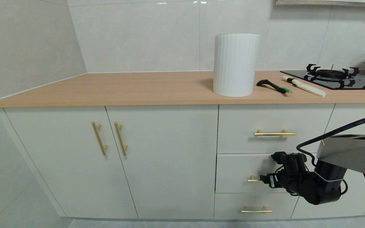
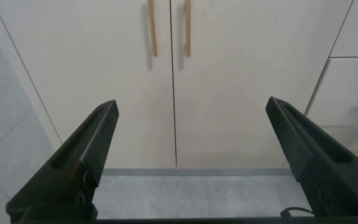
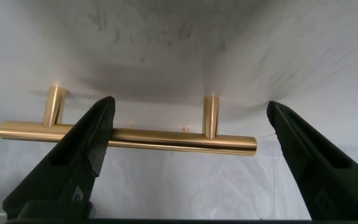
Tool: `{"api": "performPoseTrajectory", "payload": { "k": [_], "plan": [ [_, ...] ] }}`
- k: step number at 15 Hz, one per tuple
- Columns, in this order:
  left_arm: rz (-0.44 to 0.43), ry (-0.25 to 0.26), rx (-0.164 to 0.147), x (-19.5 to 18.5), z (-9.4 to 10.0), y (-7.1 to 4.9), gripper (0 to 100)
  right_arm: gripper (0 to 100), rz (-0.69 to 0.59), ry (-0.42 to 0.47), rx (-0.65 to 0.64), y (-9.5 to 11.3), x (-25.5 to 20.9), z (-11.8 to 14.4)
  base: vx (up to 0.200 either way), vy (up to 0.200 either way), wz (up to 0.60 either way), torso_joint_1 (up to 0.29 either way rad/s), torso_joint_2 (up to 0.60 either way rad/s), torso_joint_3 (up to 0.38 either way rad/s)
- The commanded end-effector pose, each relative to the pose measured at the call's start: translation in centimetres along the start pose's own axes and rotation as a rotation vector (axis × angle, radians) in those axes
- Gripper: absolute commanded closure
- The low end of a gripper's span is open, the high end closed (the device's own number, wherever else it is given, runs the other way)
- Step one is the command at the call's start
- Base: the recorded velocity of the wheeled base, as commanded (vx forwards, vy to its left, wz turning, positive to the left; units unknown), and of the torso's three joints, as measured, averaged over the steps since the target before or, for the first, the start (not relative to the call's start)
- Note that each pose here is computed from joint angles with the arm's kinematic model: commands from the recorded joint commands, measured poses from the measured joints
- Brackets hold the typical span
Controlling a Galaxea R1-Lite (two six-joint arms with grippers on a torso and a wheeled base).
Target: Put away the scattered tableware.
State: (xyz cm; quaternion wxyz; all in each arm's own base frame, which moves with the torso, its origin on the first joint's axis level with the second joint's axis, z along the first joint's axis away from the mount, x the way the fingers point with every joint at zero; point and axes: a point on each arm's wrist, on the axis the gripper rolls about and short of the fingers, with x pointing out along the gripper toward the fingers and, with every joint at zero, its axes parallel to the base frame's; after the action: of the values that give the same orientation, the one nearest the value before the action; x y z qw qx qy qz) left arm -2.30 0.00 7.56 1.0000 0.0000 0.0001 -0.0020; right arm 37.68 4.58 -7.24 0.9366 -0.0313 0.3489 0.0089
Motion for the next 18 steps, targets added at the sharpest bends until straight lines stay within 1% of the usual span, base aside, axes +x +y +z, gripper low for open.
{"api": "performPoseTrajectory", "payload": {
  "k": [1, 6, 9, 12, 14, 18],
  "plan": [
    [-0.001, 0.001, 0.0, 0.0, 0.0, 0.0, 0, 0, 0.0, 0.0, -0.002, 0.0, -0.2, 0.1, 0.0, 0.0, 0.0, 0.0, 0.0, 0.0],
    [-0.001, 0.001, 0.0, 0.0, 0.0, 0.0, 0, 0, 0.0, 0.026, -0.007, 0.0, -0.8, -0.5, 0.0, 0.0, 0.0, 0.0, 0.0, 0.0],
    [-0.001, 0.001, 0.0, 0.0, 0.0, 0.0, 0, 0, 0.007, 0.047, -0.014, 0.1, -2.9, -0.8, 0.0, 0.0, 0.0, 0.0, 0.0, 0.0],
    [-0.001, 0.001, 0.0, 0.0, 0.0, 0.0, 0, 0, 0.019, 0.061, -0.022, 0.0, -6.1, -0.8, 0.0, 0.0, 0.0, 0.0, 0.0, 0.0],
    [-0.001, 0.001, 0.0, 0.0, 0.0, 0.0, 0, 0, 0.025, 0.062, -0.023, -0.3, -9.0, 0.4, 0.0, 0.0, 0.0, 0.0, 0.0, 0.0],
    [-0.001, 0.001, 0.0, 0.0, 0.0, 0.0, 0, 0, 0.054, -0.057, -0.022, -0.2, -14.6, 5.1, 0.0, 0.0, 0.0, 0.0, 0.0, 0.0]
  ]
}}
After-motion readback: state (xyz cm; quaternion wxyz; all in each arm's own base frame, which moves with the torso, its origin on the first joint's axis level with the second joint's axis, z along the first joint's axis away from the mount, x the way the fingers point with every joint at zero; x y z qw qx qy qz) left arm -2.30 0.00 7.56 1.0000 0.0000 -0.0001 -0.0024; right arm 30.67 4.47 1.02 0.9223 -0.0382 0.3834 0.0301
